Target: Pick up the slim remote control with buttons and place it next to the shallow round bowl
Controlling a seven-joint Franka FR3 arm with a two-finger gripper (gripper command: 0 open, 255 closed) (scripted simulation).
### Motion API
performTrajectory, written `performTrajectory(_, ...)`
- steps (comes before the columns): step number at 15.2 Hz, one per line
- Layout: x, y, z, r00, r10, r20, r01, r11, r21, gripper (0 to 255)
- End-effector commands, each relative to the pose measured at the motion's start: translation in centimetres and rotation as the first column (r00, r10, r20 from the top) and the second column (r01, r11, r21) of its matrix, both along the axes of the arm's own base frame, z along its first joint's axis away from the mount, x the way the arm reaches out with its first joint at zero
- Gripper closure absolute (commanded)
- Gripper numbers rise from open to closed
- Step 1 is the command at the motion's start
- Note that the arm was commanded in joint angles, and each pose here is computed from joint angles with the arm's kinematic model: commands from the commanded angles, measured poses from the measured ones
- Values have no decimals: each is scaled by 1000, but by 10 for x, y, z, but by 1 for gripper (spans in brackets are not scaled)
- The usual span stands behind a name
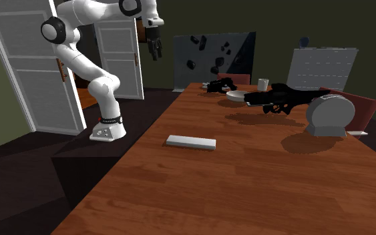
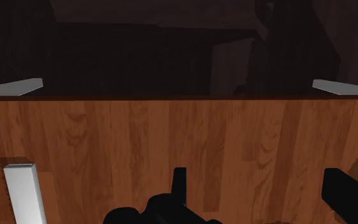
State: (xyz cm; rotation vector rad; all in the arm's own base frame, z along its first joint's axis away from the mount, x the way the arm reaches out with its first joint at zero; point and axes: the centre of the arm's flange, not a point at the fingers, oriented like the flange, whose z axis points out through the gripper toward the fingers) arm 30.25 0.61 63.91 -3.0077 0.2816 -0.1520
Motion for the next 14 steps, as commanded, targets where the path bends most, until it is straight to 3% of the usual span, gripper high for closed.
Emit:
performTrajectory(1, 0, 0, 0, 1000, 0, 0, 0, 1000, 0, 0)
performTrajectory(14, 73, -123, -91, 999, -12, -43, 10, 999, -37, 0)
